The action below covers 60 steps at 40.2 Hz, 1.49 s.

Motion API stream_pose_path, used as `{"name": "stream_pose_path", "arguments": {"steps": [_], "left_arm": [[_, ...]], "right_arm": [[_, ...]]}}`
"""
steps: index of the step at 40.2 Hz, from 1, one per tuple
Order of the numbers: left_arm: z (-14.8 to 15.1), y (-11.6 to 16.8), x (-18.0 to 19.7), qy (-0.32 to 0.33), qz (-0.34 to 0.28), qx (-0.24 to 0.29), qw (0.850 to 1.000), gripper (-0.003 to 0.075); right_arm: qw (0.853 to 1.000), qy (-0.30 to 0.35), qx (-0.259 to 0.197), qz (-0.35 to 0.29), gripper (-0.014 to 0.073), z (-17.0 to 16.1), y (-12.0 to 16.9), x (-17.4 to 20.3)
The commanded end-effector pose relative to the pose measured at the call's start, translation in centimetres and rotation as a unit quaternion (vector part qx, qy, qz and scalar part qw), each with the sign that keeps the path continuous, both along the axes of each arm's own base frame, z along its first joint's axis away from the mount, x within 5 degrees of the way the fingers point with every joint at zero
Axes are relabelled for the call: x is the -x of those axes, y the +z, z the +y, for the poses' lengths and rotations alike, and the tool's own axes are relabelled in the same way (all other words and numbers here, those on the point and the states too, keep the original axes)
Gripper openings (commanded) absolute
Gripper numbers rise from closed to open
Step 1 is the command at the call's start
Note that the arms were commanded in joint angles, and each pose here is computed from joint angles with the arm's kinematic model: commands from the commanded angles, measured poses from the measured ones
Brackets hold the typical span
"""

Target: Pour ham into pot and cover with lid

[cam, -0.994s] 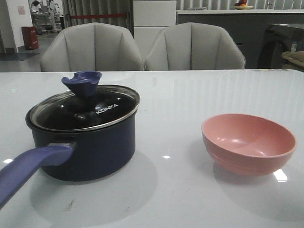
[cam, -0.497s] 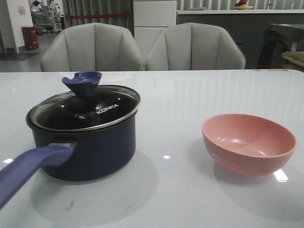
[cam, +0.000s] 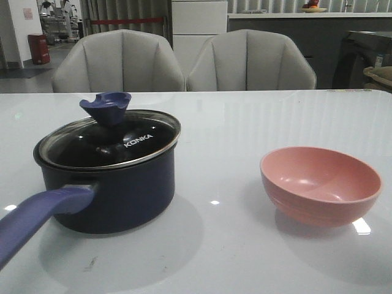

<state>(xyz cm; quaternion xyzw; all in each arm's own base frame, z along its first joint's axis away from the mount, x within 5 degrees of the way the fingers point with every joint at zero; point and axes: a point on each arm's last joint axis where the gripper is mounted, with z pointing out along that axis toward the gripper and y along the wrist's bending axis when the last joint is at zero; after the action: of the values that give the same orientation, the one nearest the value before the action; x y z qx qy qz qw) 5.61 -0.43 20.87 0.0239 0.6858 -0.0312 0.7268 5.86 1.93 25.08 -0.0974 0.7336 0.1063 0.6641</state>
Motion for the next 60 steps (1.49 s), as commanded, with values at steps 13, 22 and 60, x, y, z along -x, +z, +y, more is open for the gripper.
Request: {"name": "stream_pose_path", "arguments": {"steps": [13, 22, 60], "left_arm": [[0.0, 0.2, 0.1, 0.0, -0.054, 0.016, 0.998, 0.0121], [0.0, 0.2, 0.1, 0.0, -0.054, 0.016, 0.998, 0.0121], [0.0, 0.2, 0.1, 0.0, -0.054, 0.016, 0.998, 0.0121]], "right_arm": [[0.999, -0.007, -0.011, -0.045, 0.0161, -0.1, 1.5, 0.0], [0.999, -0.007, -0.011, -0.045, 0.0161, -0.1, 1.5, 0.0], [0.998, -0.044, -0.007, -0.034, 0.0161, -0.6, -0.5, -0.3]]}}
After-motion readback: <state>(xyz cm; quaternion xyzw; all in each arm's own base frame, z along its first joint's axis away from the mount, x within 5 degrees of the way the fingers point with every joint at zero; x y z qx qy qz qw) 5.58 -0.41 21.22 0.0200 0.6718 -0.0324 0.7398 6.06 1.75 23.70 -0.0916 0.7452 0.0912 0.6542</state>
